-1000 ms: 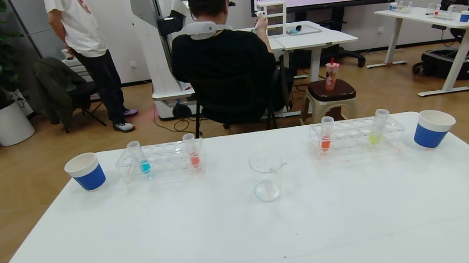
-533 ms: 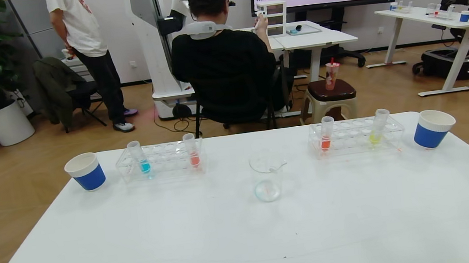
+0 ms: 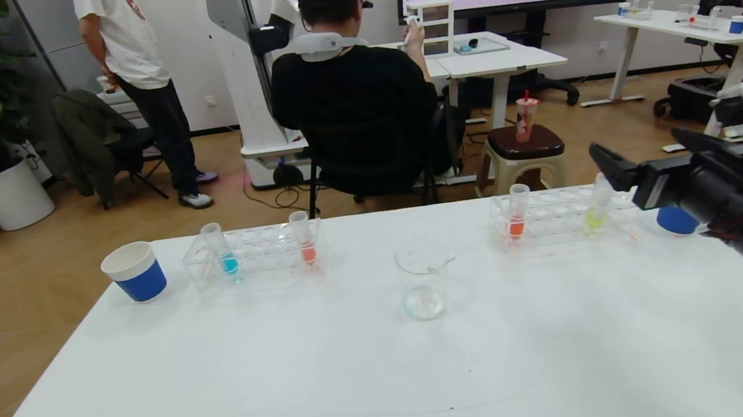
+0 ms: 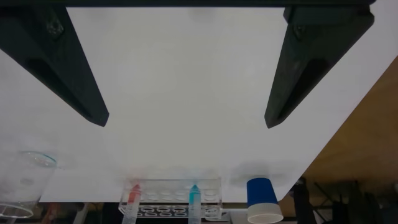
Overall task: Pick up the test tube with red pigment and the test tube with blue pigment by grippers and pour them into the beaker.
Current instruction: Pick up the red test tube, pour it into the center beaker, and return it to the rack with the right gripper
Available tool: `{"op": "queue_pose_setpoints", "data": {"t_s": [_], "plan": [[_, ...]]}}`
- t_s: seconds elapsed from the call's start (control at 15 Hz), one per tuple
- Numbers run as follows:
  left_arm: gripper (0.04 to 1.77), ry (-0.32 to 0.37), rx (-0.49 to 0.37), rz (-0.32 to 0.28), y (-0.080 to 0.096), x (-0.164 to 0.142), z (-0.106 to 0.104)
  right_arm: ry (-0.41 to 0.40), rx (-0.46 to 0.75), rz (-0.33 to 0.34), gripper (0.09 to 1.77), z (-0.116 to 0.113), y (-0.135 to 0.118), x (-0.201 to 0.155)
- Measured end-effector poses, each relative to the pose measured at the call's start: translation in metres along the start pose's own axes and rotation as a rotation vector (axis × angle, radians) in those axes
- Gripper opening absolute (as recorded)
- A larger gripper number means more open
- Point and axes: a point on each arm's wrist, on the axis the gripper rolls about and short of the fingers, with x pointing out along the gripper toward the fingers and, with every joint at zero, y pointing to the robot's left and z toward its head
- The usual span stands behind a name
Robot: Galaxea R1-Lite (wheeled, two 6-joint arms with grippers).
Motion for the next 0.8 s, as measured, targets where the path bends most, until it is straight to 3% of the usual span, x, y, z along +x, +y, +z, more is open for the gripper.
{"op": "queue_pose_setpoints", "data": {"t_s": [0.27,0.8], "plan": [[1.75,0.000,0.000,0.000,0.000,0.000,0.000,0.065,0.060,0.057,1.74,-0.035,0.030,0.032],[1.75,0.000,0.000,0.000,0.000,0.000,0.000,0.095,0.062,0.076,1.74,-0.103,0.055,0.079]]}}
